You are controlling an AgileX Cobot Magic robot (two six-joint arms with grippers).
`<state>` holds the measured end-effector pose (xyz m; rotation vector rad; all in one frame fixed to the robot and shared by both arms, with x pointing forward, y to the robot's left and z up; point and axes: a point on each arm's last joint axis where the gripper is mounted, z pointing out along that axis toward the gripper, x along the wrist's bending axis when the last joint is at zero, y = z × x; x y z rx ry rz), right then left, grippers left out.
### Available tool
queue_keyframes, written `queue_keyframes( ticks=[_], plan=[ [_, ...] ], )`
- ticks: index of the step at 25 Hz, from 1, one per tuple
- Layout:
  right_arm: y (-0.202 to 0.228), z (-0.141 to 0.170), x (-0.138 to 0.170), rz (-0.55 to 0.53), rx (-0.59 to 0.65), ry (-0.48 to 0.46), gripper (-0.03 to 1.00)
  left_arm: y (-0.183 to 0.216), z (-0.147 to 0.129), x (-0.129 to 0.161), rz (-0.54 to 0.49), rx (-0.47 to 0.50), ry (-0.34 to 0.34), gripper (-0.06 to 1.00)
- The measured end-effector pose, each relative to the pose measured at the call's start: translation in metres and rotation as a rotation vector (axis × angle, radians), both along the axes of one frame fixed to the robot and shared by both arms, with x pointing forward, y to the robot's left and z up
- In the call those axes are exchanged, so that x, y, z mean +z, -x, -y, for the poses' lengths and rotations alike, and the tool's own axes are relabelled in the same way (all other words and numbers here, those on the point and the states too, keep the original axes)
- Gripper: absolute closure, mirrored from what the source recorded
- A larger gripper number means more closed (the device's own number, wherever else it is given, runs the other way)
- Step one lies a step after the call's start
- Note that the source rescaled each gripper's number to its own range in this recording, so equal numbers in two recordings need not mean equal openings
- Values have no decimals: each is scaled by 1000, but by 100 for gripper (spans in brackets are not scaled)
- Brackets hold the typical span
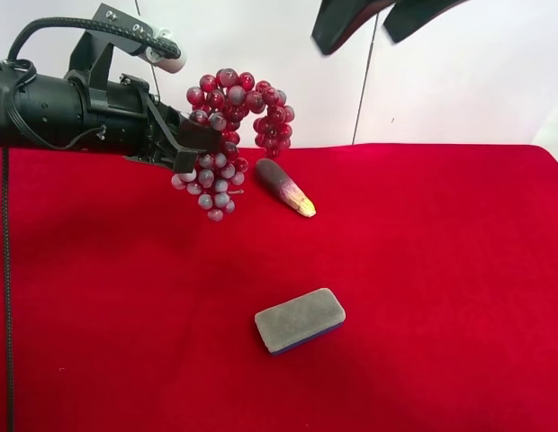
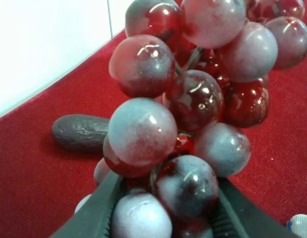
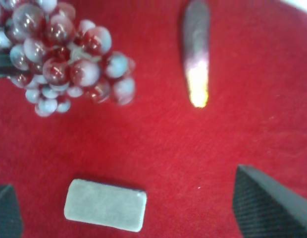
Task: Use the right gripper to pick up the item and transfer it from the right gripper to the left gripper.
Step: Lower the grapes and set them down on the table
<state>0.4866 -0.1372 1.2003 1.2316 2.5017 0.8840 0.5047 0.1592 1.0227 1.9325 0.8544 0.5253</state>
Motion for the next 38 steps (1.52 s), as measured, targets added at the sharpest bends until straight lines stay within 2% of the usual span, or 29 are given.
queue_keyframes(
  ticks=[4,8,11,15,20,26,28,30,33,38],
  plan=[
    [29,18,30,85,-27,-55,19,-1,-1,0,1,12,-7,93],
    [59,36,54,160,-39,-112,19,-5,-8,-3,8,95,-62,93],
    [77,47,57,174,-52,-135,19,-8,-15,-4,13,159,-104,93],
    [100,61,27,111,-59,-103,19,-9,-19,-5,15,204,-129,93],
    [134,84,-15,55,-93,-53,19,-10,-21,-5,-3,245,-113,93],
    [189,124,-51,122,-162,-57,19,-12,-26,-6,2,304,-147,93],
    [207,135,-63,164,-169,-88,19,-12,-27,-6,2,307,-149,93],
    [213,138,-70,188,-170,-105,19,-12,-27,-6,2,307,-149,93],
    [232,150,-89,281,-174,-174,19,-12,-27,-6,2,308,-150,93],
    [248,159,-127,337,-174,-208,19,-12,-28,-6,3,317,-155,93]
  ],
)
